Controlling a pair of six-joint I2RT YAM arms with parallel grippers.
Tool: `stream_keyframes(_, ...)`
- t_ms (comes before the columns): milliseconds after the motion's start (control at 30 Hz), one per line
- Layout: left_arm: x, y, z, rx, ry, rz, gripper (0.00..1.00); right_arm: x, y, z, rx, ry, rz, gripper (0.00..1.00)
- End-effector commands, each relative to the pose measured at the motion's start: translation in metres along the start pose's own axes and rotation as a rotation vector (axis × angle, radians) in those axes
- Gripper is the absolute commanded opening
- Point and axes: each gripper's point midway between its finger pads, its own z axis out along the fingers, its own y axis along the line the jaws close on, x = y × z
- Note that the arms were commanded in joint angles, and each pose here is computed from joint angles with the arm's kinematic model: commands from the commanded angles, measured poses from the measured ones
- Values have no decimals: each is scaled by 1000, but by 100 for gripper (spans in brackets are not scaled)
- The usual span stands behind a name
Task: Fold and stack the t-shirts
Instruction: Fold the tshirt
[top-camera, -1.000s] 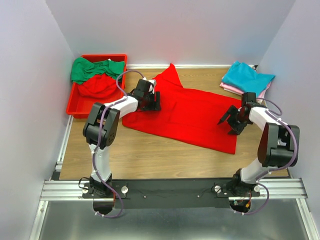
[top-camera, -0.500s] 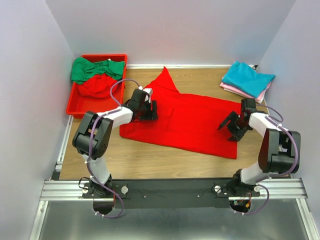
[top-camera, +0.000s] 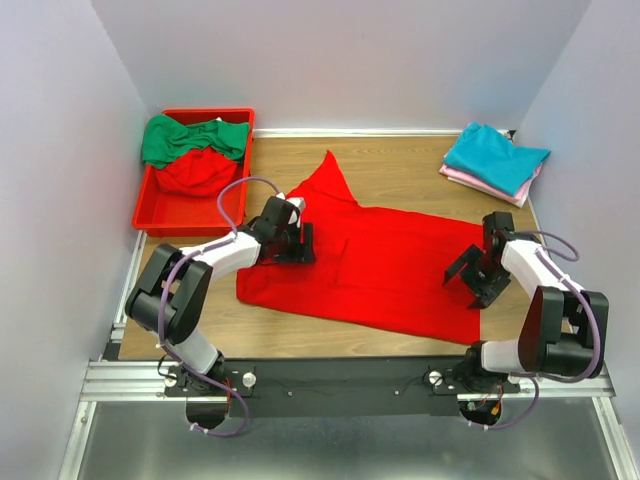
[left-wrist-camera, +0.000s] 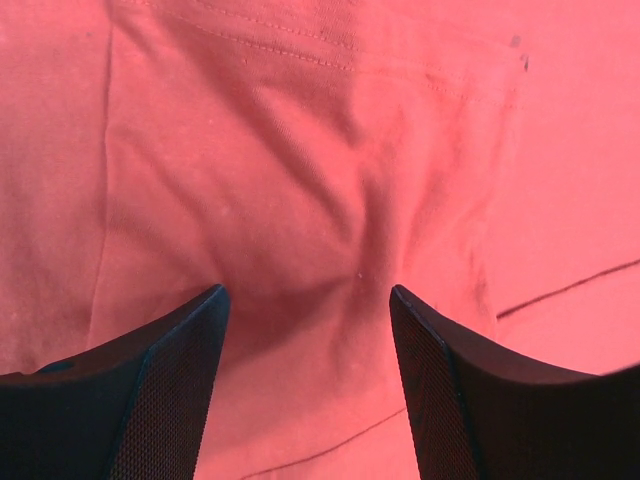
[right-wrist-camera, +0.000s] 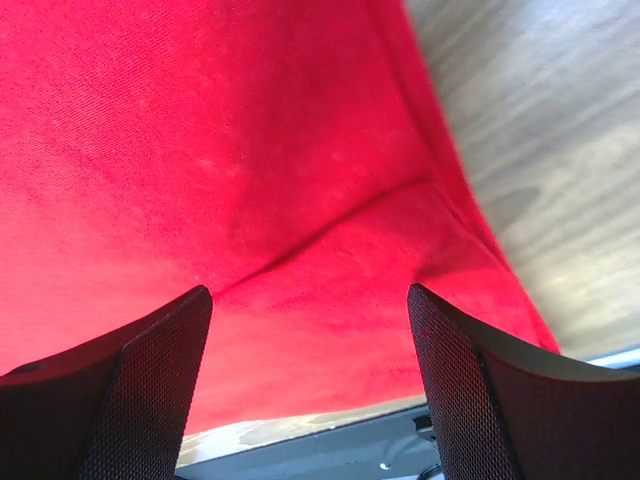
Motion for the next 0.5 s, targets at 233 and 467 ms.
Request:
stream_keyframes(233, -52, -15, -22, -60, -3, 62, 75, -42, 40, -66, -137, -152, -92, 86)
stream_keyframes(467, -67, -16, 11, -51, 0, 75, 75, -29, 53, -37, -209, -61, -102, 86)
